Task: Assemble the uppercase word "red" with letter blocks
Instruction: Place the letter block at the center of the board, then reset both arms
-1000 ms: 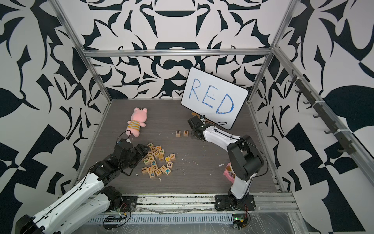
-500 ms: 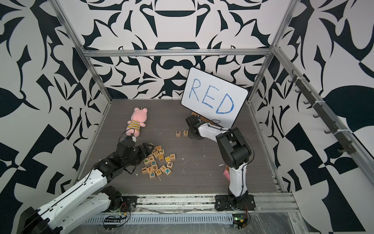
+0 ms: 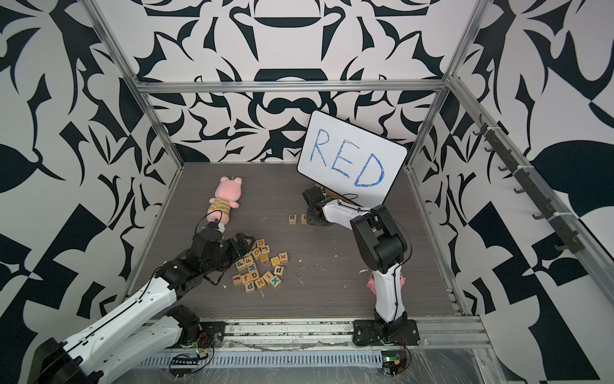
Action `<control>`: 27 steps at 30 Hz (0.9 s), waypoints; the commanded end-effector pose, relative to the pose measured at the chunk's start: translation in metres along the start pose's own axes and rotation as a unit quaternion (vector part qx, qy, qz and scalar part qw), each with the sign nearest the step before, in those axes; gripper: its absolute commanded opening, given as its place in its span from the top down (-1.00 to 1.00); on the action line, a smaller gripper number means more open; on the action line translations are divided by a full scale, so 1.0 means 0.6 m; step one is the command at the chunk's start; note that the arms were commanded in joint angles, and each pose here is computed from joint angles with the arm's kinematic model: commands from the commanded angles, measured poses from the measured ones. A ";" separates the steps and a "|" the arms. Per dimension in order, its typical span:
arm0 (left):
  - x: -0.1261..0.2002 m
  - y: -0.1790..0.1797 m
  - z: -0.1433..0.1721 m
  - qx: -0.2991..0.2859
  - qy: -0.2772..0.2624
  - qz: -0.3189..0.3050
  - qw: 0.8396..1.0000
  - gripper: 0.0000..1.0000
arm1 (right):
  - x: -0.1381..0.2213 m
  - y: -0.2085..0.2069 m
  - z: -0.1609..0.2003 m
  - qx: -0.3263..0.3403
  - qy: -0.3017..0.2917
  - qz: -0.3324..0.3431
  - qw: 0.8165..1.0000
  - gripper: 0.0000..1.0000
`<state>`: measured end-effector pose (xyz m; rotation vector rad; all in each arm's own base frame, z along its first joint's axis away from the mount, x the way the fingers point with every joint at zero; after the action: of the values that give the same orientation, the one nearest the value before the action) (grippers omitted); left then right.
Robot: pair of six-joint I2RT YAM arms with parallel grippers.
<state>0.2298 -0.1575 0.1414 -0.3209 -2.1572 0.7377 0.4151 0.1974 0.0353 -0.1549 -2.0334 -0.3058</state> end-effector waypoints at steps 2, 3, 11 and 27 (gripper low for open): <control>0.010 0.015 -0.009 -0.013 -0.026 -0.018 0.999 -0.99 | 0.042 0.015 -0.035 0.006 -0.026 -0.019 0.999 -0.02; 0.013 0.016 -0.012 -0.014 -0.031 -0.021 0.999 -0.99 | 0.048 0.014 -0.037 0.008 -0.027 -0.018 0.999 -0.07; 0.047 0.036 -0.073 -0.058 -0.132 -0.078 0.986 -0.99 | 0.146 0.012 -0.057 0.007 -0.069 -0.053 0.996 -0.34; 0.081 0.186 -0.287 -0.188 -0.330 -0.315 0.870 -0.99 | 0.350 -0.203 -0.098 0.080 -0.486 0.043 0.869 -1.00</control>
<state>0.3138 0.0133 0.1862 0.5168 -2.7519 0.1827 0.3315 0.0894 0.2052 -0.1393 -2.8366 -0.1526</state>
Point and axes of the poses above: each gripper's point midway between its finger pads, its own x axis back along the fingers, its own y axis along the line the jaws close on, z = x × y, the point moved 1 cm from there along x, back along the fingers, and after that the axes turned 11 degrees about -x, right-handed, at the moved point
